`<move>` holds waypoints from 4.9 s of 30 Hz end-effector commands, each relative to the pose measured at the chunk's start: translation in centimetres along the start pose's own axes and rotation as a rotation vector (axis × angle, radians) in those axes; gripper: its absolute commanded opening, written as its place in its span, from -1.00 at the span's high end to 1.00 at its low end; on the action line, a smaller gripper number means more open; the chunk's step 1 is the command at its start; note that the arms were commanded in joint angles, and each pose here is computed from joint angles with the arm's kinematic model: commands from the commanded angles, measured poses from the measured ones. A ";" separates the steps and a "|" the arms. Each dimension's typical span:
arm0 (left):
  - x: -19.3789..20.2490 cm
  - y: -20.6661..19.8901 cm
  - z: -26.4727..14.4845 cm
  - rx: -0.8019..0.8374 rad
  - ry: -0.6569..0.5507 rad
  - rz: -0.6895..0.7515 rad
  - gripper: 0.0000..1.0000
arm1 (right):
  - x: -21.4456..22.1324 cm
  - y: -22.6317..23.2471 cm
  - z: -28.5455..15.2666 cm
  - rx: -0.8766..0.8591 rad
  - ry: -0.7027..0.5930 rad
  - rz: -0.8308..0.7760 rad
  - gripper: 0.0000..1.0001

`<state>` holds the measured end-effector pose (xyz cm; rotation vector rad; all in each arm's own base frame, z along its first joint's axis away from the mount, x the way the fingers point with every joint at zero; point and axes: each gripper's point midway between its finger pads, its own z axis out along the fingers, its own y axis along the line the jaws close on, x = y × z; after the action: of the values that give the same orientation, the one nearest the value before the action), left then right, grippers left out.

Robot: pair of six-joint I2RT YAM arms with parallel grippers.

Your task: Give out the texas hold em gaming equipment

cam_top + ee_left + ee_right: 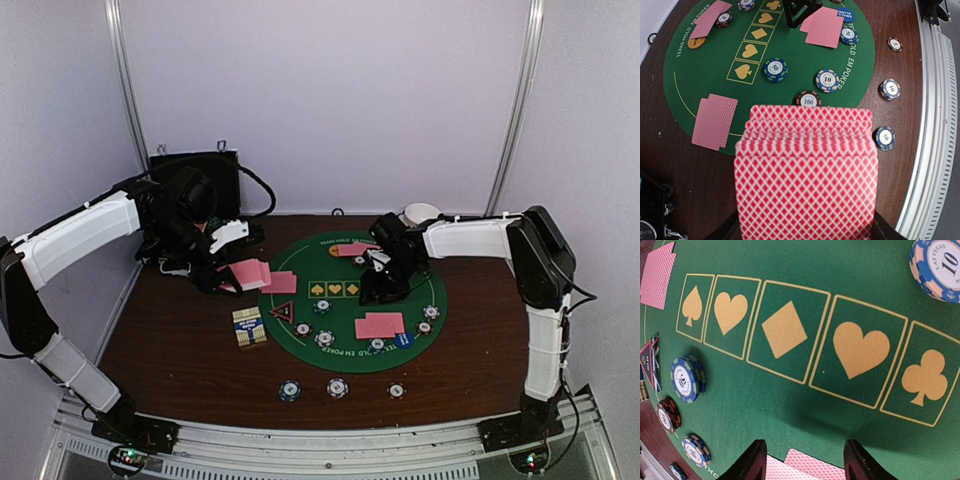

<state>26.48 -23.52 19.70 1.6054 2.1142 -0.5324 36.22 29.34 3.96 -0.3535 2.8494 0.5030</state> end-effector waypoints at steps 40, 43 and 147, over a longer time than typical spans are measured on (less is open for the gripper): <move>-1.6 0.1 -1.5 -0.021 -0.069 0.050 1.00 | -2.5 19.1 -13.0 -0.731 -0.216 0.086 -0.99; -1.6 0.0 -1.5 -0.023 -0.067 0.064 1.00 | -2.3 22.3 -13.3 -0.838 -0.180 0.083 -0.99; -1.0 -0.9 -0.9 -0.045 -0.008 0.158 1.00 | 0.0 27.4 -14.6 -1.044 0.032 0.095 0.79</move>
<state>25.66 -23.78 19.52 1.7336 2.0206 -0.4490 26.33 48.88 25.54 -0.3415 2.3880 1.9506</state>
